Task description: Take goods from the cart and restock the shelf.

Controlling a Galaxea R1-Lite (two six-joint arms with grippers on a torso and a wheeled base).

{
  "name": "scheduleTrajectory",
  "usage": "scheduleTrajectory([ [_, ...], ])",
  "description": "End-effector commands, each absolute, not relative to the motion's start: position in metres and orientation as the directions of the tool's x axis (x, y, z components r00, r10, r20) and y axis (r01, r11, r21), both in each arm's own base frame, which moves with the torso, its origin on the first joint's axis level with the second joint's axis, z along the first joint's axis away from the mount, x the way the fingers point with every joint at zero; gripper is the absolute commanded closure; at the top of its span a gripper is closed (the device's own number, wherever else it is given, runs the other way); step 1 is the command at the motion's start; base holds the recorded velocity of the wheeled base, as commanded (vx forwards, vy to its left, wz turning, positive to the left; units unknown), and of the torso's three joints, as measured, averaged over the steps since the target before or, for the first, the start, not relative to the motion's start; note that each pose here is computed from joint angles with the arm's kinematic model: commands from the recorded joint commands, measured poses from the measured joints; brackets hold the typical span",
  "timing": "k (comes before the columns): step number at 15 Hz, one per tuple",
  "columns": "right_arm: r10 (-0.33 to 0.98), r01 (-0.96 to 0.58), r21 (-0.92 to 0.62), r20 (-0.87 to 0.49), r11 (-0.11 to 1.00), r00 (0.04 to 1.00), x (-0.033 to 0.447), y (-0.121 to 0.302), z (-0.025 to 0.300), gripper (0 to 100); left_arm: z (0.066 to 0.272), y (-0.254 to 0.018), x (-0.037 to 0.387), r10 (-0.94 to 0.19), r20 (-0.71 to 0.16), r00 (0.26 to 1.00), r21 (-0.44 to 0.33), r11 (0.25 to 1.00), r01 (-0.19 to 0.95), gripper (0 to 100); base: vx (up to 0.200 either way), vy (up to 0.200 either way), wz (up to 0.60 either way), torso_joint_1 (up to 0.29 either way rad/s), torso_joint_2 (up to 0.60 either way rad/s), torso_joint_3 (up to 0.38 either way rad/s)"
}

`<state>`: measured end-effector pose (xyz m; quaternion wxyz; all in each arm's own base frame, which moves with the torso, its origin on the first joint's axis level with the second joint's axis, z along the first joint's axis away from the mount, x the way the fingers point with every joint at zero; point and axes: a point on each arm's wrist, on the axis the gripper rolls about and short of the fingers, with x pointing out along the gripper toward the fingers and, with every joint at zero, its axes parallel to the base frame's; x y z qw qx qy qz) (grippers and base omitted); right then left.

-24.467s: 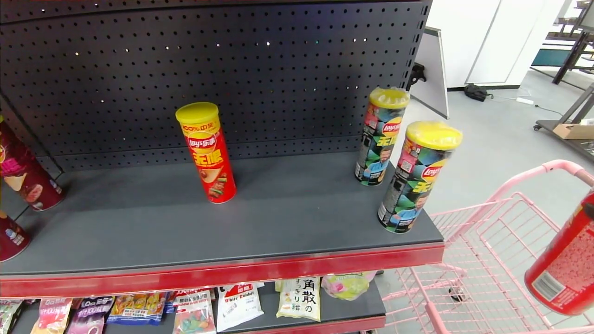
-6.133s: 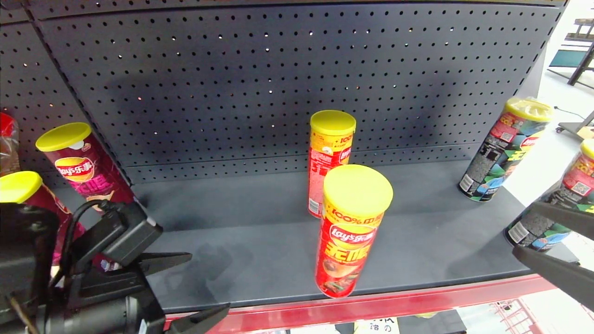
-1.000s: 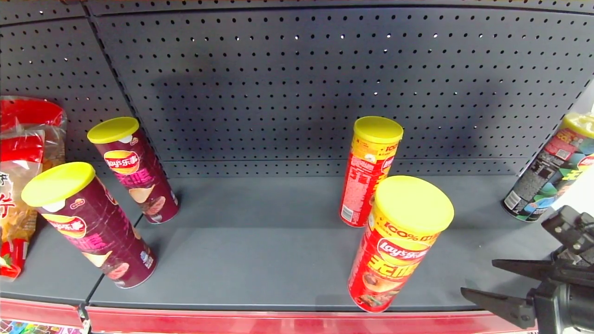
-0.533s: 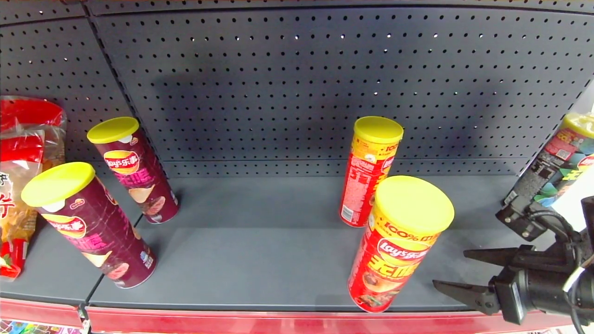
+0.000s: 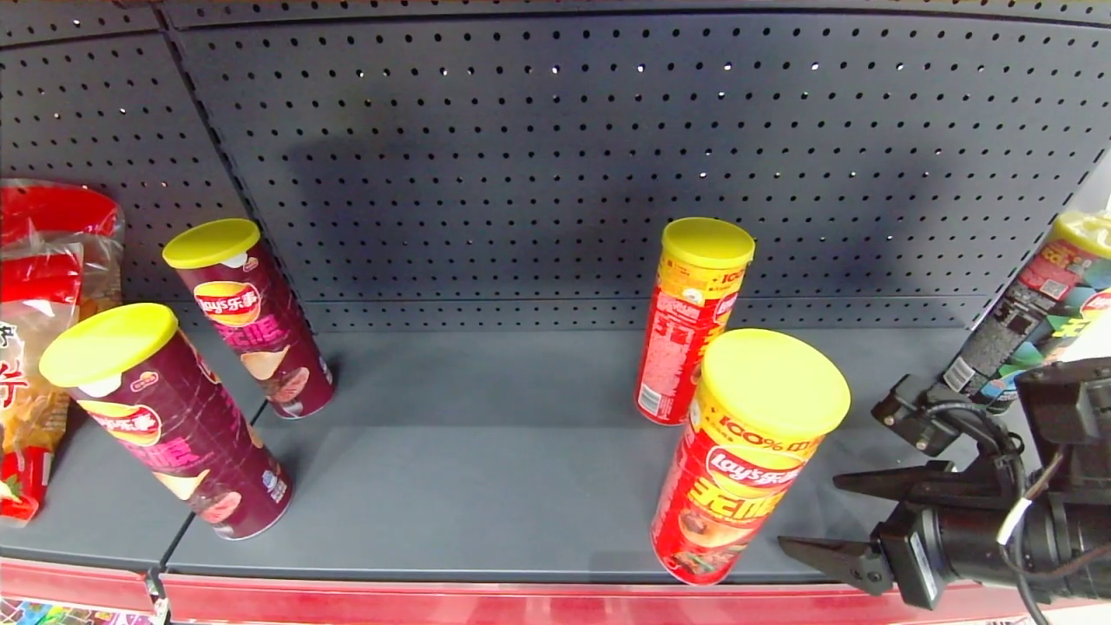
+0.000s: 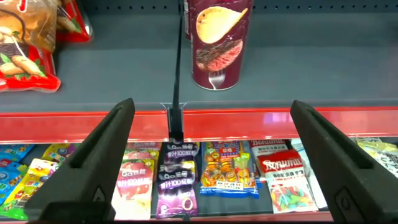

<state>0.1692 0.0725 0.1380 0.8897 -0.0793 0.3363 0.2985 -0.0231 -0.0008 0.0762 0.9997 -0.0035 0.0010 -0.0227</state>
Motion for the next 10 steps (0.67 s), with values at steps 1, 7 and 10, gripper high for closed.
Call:
scheduleTrajectory([
  [1, 0.483, -0.600, 0.065, -0.664, 0.798, 0.570, 0.172, 0.078, 0.133, 0, 0.076, -0.001, -0.023, -0.046, -0.002, 0.999, -0.008, 0.999, 0.046, 0, 0.000, 0.000, 0.00, 0.000, 0.00, 0.000],
  [7, 0.503, -0.625, 0.060, -0.655, 0.779, 0.564, 0.185, 0.090, 0.139, 0, 0.076, -0.001, -0.023, -0.046, -0.002, 0.999, -0.008, 0.999, 0.046, 0, 0.000, 0.000, 0.00, 0.000, 0.00, 0.000],
  [10, 0.518, -0.654, 0.050, -0.657, 0.754, 0.547, 0.181, 0.100, 0.139, 0, 0.076, -0.001, -0.023, -0.046, -0.002, 0.999, -0.008, 0.999, 0.046, 0, 0.000, 0.000, 0.00, 0.000, 0.00, 0.000],
])
